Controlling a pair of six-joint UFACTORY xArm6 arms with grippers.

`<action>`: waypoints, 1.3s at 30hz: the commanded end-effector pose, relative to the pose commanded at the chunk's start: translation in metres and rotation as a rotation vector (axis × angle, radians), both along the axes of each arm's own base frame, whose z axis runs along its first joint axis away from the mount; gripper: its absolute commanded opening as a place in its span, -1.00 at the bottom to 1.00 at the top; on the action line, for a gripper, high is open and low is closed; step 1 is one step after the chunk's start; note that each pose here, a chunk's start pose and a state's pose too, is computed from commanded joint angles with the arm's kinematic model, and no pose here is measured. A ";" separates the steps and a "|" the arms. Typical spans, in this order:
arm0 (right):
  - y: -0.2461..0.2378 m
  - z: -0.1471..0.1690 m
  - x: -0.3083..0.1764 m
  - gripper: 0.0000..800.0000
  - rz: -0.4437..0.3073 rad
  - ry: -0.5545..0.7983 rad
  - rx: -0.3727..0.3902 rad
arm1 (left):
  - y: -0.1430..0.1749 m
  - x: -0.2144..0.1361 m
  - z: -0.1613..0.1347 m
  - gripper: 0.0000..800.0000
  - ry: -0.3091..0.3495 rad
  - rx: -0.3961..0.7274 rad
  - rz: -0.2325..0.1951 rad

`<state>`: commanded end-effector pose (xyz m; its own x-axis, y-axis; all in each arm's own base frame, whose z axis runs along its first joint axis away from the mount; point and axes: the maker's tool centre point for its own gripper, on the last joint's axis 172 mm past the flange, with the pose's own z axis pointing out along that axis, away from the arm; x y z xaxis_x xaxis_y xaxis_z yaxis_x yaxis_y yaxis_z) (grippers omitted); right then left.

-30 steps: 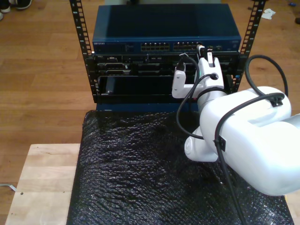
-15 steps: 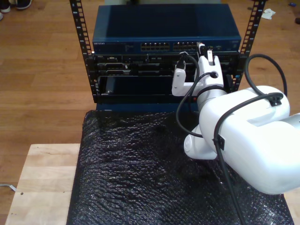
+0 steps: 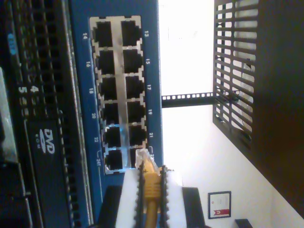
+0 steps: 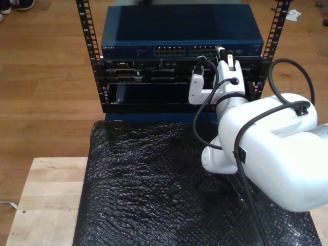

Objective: Grab the cable and plug it in

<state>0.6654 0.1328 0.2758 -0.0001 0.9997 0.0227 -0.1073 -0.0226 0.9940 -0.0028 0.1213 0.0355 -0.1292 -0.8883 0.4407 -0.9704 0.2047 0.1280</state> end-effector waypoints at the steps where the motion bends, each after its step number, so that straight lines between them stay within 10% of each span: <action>1: 0.000 -0.002 0.000 -1.00 0.000 0.003 -0.001 | 0.000 0.000 0.000 1.00 0.000 0.002 0.000; 39: 0.002 0.000 0.002 -1.00 0.002 -0.003 0.003 | 0.000 0.000 0.000 1.00 0.000 0.000 0.000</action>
<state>0.6670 0.1345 0.2755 -0.0018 0.9997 0.0253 -0.1101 -0.0253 0.9936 -0.0028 0.1213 0.0355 -0.1292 -0.8883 0.4407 -0.9704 0.2047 0.1280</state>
